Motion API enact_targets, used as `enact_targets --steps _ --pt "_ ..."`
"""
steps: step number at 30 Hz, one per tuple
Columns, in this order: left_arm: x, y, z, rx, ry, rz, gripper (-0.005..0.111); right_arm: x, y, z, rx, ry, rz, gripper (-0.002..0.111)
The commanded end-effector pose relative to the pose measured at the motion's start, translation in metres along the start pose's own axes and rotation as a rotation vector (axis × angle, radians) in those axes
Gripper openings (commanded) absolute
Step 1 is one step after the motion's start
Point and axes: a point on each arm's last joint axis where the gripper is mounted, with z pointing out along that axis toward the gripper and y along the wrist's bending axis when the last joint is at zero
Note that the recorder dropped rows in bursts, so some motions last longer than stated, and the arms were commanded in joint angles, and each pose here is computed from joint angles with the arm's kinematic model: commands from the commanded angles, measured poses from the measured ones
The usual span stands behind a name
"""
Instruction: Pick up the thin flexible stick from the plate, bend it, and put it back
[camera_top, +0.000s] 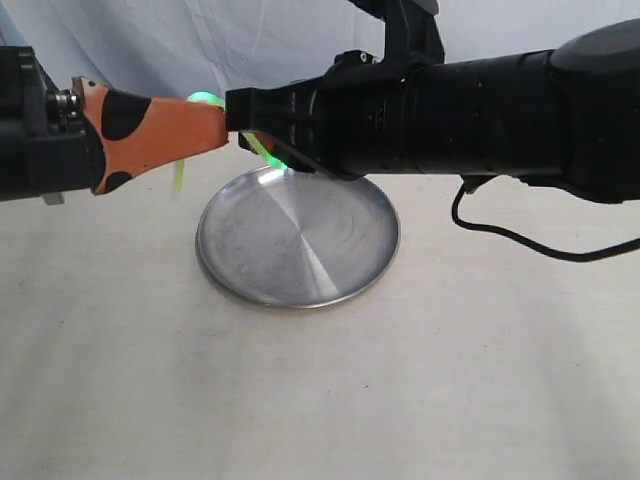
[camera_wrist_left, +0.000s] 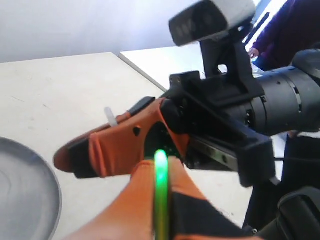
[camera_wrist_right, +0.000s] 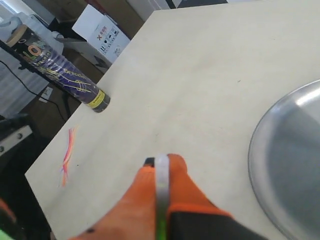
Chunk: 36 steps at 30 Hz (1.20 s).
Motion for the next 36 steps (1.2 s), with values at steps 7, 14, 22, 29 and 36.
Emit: enact_targets --steps 7,14,22,29,36 --pt "-0.007 0.004 0.000 -0.055 -0.050 -0.020 0.000 -0.001 0.017 -0.014 -0.095 0.014 -0.048 -0.001" --pt "-0.009 0.011 -0.001 -0.134 -0.069 -0.023 0.000 0.001 0.019 -0.014 -0.117 0.031 -0.051 -0.001" --pt "-0.009 0.011 -0.001 -0.134 -0.069 -0.023 0.000 0.008 0.026 -0.016 -0.196 0.107 -0.101 -0.001" --pt "-0.009 0.011 -0.001 -0.132 -0.077 -0.031 0.000 0.016 0.030 -0.018 -0.258 0.179 -0.156 -0.001" --pt "-0.003 0.025 0.012 -0.131 -0.039 -0.095 0.000 0.018 0.029 -0.018 -0.257 0.201 -0.192 -0.001"
